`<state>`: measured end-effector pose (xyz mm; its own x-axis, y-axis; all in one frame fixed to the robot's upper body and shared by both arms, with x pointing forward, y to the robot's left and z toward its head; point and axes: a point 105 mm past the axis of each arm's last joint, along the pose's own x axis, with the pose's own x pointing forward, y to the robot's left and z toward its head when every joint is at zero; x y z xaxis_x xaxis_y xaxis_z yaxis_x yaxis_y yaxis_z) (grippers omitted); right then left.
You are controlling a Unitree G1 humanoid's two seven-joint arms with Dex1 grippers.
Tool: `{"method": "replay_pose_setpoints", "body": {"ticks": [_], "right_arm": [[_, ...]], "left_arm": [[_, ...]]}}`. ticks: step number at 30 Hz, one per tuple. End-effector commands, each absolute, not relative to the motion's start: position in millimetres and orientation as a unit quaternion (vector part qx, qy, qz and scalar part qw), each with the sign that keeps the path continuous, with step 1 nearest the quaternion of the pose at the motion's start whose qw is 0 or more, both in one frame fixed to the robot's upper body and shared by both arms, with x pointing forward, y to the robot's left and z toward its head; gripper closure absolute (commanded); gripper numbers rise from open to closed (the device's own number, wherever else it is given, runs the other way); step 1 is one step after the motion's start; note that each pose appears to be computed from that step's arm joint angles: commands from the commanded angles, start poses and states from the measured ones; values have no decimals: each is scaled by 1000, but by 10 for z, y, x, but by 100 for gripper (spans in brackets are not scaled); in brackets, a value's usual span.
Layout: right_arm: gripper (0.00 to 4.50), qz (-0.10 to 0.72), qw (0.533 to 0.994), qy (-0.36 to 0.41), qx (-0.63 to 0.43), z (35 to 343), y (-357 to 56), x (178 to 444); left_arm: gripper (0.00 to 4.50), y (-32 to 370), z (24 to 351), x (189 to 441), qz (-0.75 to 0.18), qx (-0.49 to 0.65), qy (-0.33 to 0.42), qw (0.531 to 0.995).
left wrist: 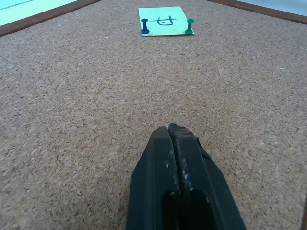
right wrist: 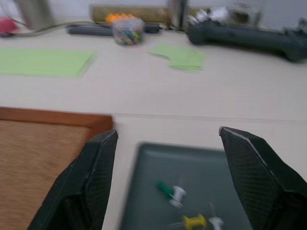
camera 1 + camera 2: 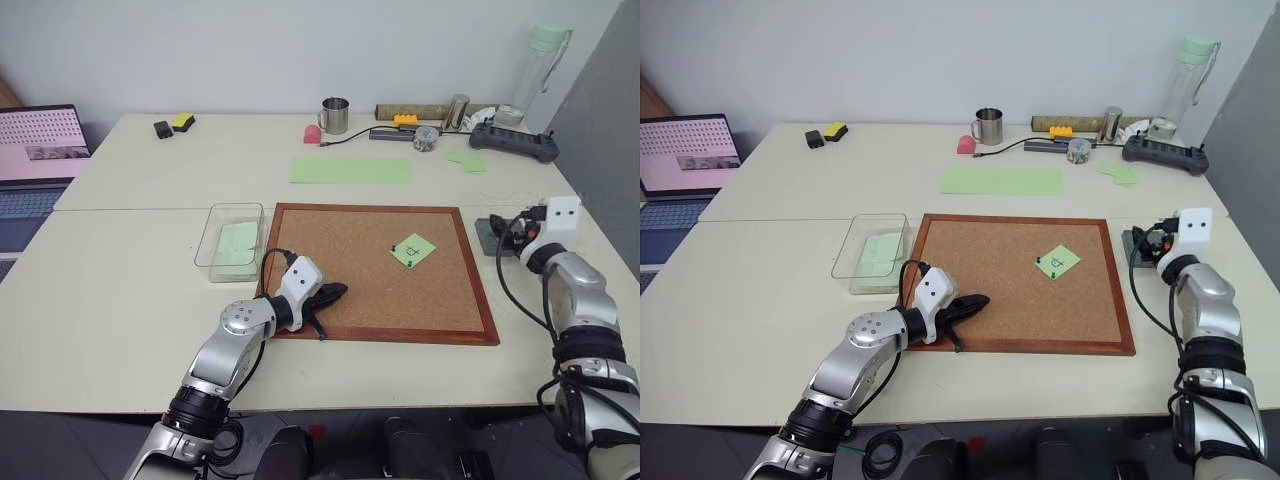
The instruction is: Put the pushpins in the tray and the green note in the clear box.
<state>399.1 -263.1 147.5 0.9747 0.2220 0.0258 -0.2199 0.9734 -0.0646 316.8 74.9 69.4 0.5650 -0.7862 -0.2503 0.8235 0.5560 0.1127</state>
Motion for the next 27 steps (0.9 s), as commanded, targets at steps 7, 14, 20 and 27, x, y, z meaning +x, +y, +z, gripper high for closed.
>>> {"method": "replay_pose_setpoints", "body": {"ticks": [7,14,20,27], "right_arm": [[110,345,937,23,-53,1251,-1626,3468],[110,362,929,40,-60,1070,-1416,3460],[146,370,926,48,-58,969,-1331,3472],[287,355,932,50,-55,941,-1379,3523]], "left_arm": [[450,833,432,3105,-455,113,141,872],[450,818,454,3118,-455,115,136,873],[450,839,462,3135,-453,120,135,873],[450,849,474,3141,-449,120,133,875]]}}
